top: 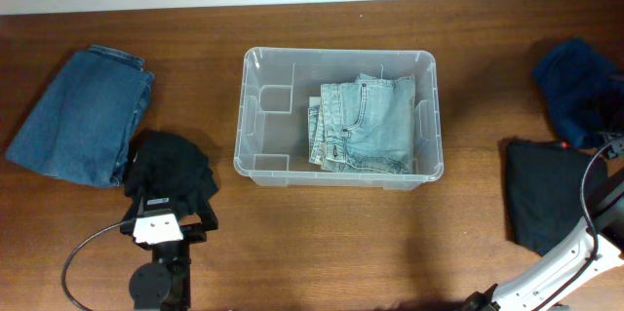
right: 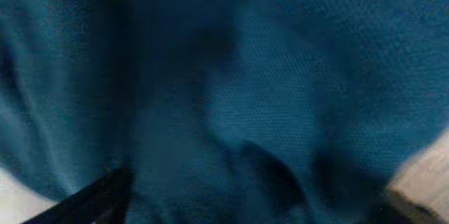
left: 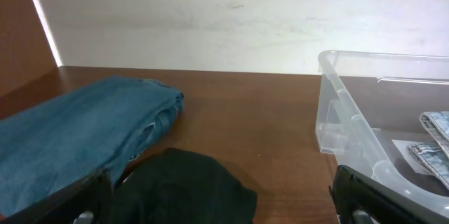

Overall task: Pack container
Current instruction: 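Lower the right gripper onto the teal shirt and grasp it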

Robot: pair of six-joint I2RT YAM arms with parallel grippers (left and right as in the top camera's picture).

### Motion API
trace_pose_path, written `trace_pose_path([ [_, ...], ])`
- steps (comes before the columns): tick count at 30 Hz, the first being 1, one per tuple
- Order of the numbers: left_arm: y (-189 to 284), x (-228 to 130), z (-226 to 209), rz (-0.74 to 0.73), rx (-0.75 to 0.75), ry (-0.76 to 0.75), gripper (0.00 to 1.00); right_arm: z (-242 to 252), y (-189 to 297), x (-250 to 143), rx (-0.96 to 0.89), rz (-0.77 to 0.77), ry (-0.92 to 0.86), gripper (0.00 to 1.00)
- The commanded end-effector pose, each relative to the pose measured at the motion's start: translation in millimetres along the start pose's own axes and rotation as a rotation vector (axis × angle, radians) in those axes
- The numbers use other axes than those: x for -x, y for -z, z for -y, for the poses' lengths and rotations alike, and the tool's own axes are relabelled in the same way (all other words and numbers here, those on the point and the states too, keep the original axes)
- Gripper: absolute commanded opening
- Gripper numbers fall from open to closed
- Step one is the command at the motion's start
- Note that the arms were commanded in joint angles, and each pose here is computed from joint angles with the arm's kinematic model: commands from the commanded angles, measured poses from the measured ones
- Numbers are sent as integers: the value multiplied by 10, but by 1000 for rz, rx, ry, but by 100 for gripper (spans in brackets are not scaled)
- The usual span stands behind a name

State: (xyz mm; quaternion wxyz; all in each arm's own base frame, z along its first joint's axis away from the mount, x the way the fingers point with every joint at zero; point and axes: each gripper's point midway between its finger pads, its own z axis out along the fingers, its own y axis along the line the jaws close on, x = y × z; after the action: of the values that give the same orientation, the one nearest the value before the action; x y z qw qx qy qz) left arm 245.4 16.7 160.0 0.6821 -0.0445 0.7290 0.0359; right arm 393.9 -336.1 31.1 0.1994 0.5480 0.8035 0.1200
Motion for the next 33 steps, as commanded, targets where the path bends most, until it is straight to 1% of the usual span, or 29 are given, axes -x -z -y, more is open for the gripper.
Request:
trace_pose_path([
  [1,3,-3,-1,1,1,-12,99,-125,-59,-39,71,-34,2,83],
  [5,3,-3,-1,1,1,-12,99,-123,-60,-28,70,-29,6,83],
  [7,3,-2,-1,2,1,-12,100,-117,-62,-18,66,-23,27,80],
  [10,3,-2,-1,2,1,-12,100,-36,-73,5,21,-7,25,79],
  [12,3,-3,-1,1,1,-12,99,-18,-84,11,12,-1,26,70],
  [14,3,-2,-1,2,1,-12,99,-19,-89,16,14,2,27,64],
  [15,3,-3,-1,1,1,-12,99,-22,-90,22,15,5,28,54],
  [17,3,-3,-1,1,1,-12,99,-22,-90,23,16,5,28,41],
  [19,3,-3,-1,1,1,-12,99,-22,-90,23,16,5,28,37],
  [22,3,-2,-1,2,1,-12,99,-22,-90,22,15,5,28,35],
  [26,3,-3,-1,1,1,-12,99,-18,-90,16,14,2,27,27],
  [29,3,-3,-1,1,1,-12,99,-15,-90,8,13,-1,26,15],
  [30,3,-3,-1,1,1,-12,99,-15,-90,8,13,-1,26,6],
  [31,3,-3,-1,1,1,-12,99,-14,-90,7,13,-1,26,4],
  [33,3,-3,-1,1,1,-12,99,-12,-90,3,12,-3,26,4],
])
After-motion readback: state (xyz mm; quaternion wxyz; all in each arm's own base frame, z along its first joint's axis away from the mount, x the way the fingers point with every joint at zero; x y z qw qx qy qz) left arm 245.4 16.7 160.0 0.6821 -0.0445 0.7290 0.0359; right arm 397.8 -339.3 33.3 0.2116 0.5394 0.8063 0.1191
